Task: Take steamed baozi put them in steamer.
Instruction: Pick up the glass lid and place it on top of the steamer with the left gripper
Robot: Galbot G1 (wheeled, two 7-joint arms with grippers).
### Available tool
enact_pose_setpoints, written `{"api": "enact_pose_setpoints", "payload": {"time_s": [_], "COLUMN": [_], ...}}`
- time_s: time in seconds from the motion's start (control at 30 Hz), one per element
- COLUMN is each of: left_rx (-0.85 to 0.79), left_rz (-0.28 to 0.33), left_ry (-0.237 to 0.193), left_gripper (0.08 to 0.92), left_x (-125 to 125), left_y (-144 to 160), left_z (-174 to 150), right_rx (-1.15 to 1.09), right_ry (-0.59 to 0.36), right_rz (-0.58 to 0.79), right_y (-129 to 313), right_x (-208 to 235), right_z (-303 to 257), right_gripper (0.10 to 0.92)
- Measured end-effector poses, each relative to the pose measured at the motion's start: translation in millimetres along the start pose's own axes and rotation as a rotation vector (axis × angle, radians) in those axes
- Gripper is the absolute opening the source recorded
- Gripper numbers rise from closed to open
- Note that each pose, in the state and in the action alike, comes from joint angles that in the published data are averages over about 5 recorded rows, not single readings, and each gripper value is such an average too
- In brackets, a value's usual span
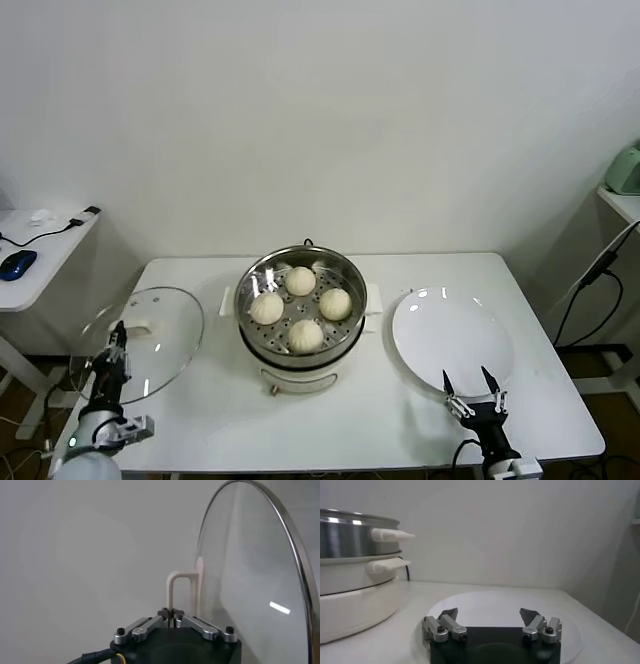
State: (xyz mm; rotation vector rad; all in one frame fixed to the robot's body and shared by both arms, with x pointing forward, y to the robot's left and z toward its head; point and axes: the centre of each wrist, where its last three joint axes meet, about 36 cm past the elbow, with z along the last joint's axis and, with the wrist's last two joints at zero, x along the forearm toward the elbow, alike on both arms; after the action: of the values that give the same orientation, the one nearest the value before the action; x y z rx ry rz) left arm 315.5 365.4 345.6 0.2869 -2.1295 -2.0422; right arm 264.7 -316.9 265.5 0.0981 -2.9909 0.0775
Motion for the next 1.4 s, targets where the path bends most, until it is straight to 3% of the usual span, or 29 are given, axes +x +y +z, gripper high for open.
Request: {"api": "enact_pose_setpoints", "payload": {"time_s": [0.23, 0.47, 0.97, 1.4], "left_rx": [0.016, 0.025, 0.094, 0.106], "left_rz": [-0.030, -0.042, 0.008, 0.024], "left_ry": [0.011, -0.025, -0.134, -0.166], "left_gripper": [0.131, 0.131, 0.131, 0.131], "left_x": [-2.0, 2.4, 25.9, 33.0], "left_y": [57.7, 85.7, 102.1, 93.0], "left_z": [-32.5, -86.0, -223.2, -309.1], "right_rx": [0.020, 0.036, 0.045, 0.046], "right_ry": [0.008, 0.002, -0.006, -0.013], "right_rz": [0.007, 0.001, -0.005, 0.011], "right_y": [3.7, 5.7, 7.4, 1.7], "right_x": [0.5, -2.5, -1.5, 2.9], "right_z": [-8.4, -14.1, -14.7, -10.3], "right_gripper": [0.823, 0.823, 0.823, 0.823]}}
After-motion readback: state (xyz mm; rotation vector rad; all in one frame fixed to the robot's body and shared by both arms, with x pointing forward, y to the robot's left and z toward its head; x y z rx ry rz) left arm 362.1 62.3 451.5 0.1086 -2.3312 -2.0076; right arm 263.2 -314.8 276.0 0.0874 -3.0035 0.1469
